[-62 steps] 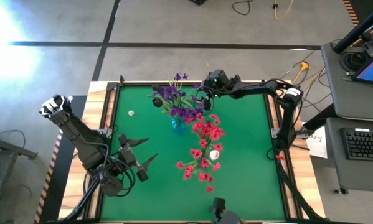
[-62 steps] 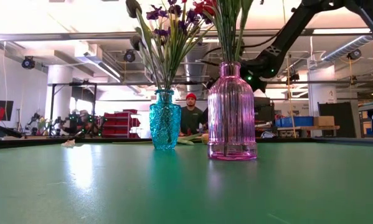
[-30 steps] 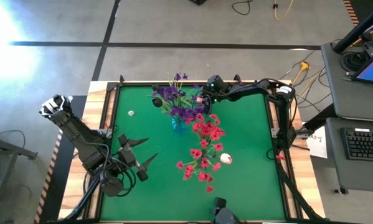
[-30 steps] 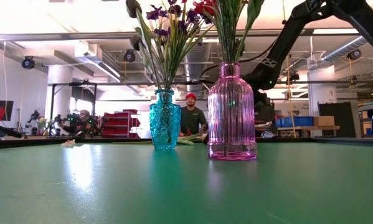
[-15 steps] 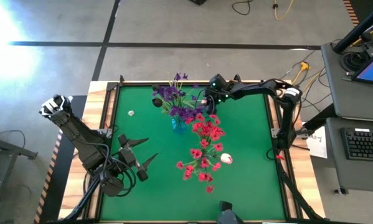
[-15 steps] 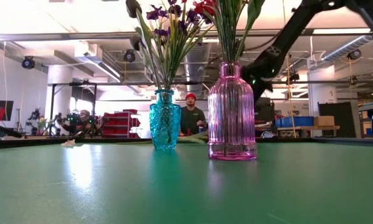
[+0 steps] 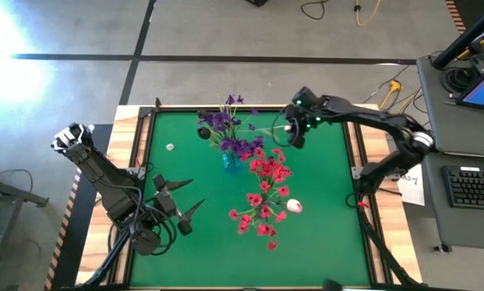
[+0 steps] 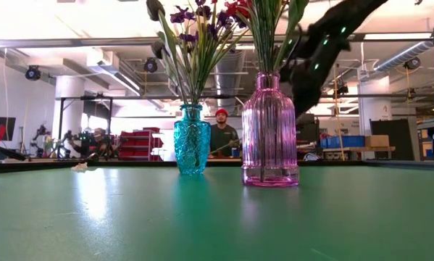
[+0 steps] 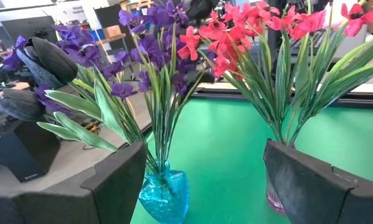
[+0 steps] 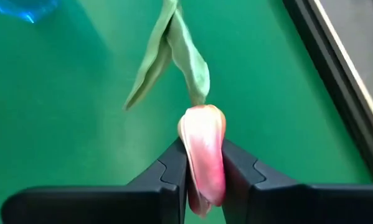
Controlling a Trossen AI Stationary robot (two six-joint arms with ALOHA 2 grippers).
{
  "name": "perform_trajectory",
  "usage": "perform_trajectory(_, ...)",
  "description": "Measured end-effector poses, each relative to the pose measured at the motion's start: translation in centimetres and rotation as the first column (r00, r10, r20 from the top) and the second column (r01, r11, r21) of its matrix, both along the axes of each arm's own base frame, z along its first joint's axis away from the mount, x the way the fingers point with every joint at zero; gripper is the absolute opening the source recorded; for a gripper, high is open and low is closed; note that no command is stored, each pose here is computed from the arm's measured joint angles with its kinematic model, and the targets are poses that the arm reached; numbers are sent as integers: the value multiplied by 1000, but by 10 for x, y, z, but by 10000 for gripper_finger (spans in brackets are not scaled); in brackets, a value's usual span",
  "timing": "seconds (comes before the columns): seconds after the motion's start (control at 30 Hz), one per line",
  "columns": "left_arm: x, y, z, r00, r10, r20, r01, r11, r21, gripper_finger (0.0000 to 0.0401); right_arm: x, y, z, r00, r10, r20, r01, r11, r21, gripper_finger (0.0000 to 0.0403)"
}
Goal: Sort flowers into vase by color
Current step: Put the pink tulip into the purple vase
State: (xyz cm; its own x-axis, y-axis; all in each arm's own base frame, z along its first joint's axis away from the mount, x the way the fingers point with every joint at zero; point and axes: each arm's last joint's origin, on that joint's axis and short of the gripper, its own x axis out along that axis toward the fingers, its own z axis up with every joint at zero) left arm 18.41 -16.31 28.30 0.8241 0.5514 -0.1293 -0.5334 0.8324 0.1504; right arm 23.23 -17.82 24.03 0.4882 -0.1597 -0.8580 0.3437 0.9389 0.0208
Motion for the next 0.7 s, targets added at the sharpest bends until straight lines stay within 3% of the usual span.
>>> perform_trajectory(0.13,1,1,0,1000,6,1,-6,1000,0,307,-18,16,18,994,-111,-9,111,990,85,78)
perform_trajectory(0.33,1,0,1,1000,5,12,-5,1000,-13,307,-42,38,27,969,-197,-152,225,955,194,146)
perform_trajectory(0.53,2,0,2,1000,5,22,-4,1000,-25,307,-52,44,28,941,-235,-244,280,945,169,212)
perform_trajectory(0.7,2,-1,4,1000,4,31,-3,999,-36,307,-47,40,28,956,-221,-194,249,958,140,254)
